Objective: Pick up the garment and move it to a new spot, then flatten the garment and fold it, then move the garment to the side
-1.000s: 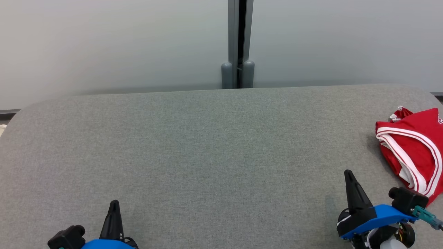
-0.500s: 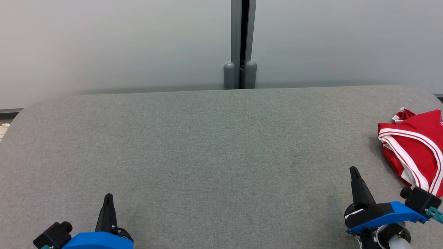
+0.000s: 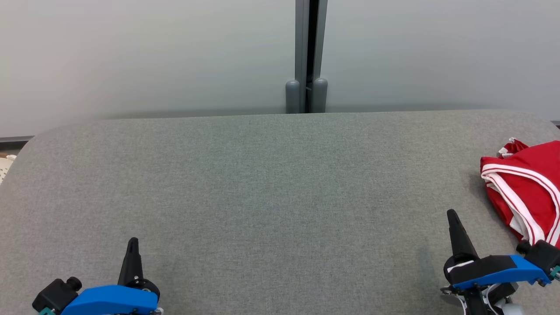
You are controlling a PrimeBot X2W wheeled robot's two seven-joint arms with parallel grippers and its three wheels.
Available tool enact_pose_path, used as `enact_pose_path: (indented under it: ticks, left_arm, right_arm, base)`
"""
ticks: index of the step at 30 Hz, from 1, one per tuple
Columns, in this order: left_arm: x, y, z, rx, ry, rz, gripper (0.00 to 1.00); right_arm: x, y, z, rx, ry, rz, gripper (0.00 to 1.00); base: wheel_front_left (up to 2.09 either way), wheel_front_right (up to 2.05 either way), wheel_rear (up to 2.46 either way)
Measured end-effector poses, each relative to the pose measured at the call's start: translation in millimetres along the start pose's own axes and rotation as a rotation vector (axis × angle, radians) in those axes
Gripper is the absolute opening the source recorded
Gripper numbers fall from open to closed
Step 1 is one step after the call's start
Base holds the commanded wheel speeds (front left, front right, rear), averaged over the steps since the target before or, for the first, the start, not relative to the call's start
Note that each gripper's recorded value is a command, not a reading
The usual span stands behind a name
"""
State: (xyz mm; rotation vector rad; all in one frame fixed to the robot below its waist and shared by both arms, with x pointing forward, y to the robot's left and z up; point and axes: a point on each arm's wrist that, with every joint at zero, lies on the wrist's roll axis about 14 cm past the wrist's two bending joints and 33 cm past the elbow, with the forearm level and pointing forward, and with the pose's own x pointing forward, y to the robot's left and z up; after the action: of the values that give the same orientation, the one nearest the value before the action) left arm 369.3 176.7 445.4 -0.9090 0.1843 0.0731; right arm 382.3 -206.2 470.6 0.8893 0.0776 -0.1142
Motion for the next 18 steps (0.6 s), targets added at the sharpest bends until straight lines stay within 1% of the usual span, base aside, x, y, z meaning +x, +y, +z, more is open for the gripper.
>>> enact_pose_path:
  ticks: [18]
  left_arm:
    - [3.5,-7.0,13.1,-0.197,-0.02,-0.022,0.0]
  right_arm:
    - [1.4,7.6,4.8,0.202,0.001,0.022,0.0]
  base:
    - [0.0,0.0,0.0]
